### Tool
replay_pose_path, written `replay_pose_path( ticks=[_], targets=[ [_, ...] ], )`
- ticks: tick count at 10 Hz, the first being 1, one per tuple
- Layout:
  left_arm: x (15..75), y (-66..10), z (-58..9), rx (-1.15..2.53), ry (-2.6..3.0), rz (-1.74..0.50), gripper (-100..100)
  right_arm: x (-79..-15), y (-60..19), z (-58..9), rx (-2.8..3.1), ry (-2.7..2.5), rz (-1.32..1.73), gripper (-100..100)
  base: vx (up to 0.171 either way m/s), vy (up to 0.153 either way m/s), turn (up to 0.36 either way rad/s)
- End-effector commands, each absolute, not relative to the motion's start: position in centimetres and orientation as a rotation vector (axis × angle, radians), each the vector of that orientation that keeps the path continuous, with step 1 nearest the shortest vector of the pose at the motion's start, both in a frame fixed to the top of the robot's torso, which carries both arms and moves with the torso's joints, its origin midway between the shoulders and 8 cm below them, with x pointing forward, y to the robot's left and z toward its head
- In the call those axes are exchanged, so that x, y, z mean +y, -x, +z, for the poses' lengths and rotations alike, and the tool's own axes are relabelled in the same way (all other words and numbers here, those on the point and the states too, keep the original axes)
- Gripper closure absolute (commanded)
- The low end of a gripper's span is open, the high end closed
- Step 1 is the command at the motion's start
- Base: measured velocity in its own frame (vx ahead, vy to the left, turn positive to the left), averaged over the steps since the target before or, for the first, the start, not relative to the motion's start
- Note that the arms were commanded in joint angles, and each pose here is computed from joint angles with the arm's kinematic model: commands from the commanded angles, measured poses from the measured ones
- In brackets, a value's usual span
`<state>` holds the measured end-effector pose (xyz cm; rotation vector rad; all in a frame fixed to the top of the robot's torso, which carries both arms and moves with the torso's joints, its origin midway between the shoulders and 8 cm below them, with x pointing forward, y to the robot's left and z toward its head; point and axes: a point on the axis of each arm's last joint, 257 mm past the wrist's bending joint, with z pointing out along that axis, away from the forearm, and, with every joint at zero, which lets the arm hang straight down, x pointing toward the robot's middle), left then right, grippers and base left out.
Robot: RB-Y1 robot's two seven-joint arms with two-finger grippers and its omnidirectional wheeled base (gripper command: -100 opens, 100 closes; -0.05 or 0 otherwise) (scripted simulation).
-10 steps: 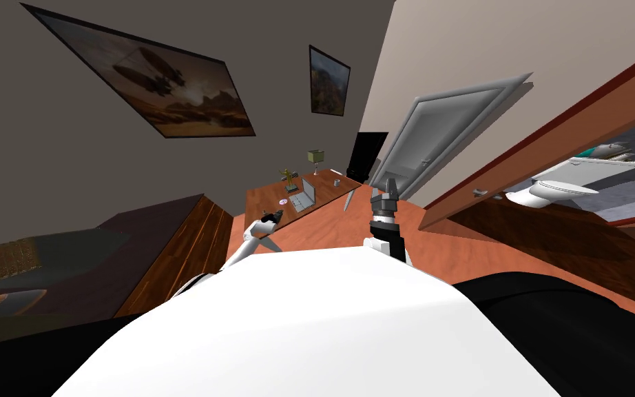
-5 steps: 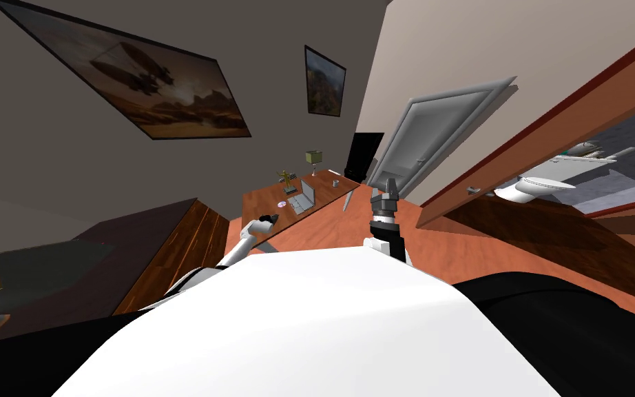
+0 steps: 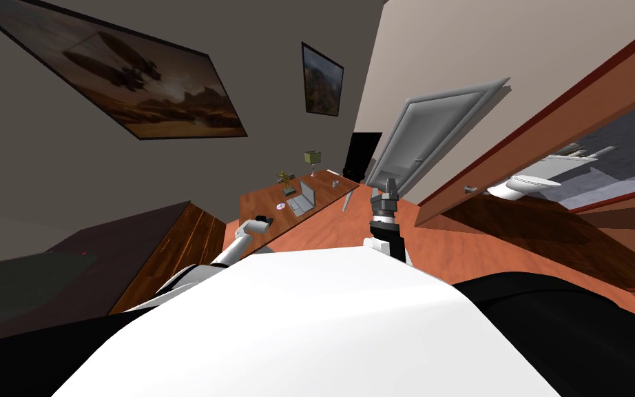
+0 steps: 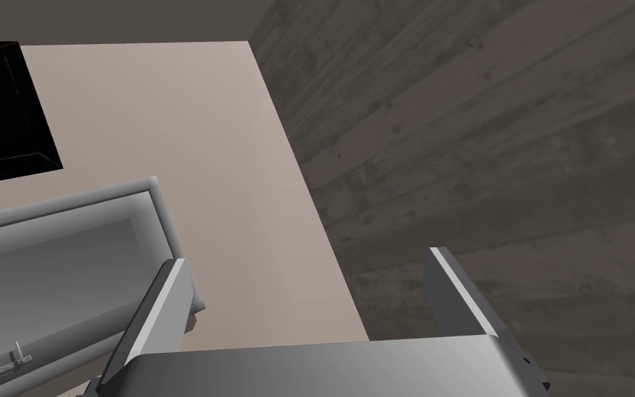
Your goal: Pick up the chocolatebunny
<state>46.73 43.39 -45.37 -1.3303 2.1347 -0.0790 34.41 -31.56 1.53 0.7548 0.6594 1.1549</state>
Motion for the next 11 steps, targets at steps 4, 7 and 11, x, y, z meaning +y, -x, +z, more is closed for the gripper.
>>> replay_pose_path(
  ticks=[4,7,11],
  targets=[
    [48.6,-44.3,-46.1,2.191,1.349,0.102,-100,-31.6,-34.4,1.5,0.659,-0.755,1.155,0,0.074,0.059,-0.056],
    [49.6,-43.9,-46.0,2.198,1.352,0.134,-100,-31.6,-34.4,1.5,0.659,-0.755,1.155,0,0.048,0.023,-0.012],
    [50.6,-43.0,-46.6,2.189,1.371,0.162,-100,-31.6,-34.4,1.5,0.659,-0.755,1.155,0,0.035,0.033,-0.047]
  ],
)
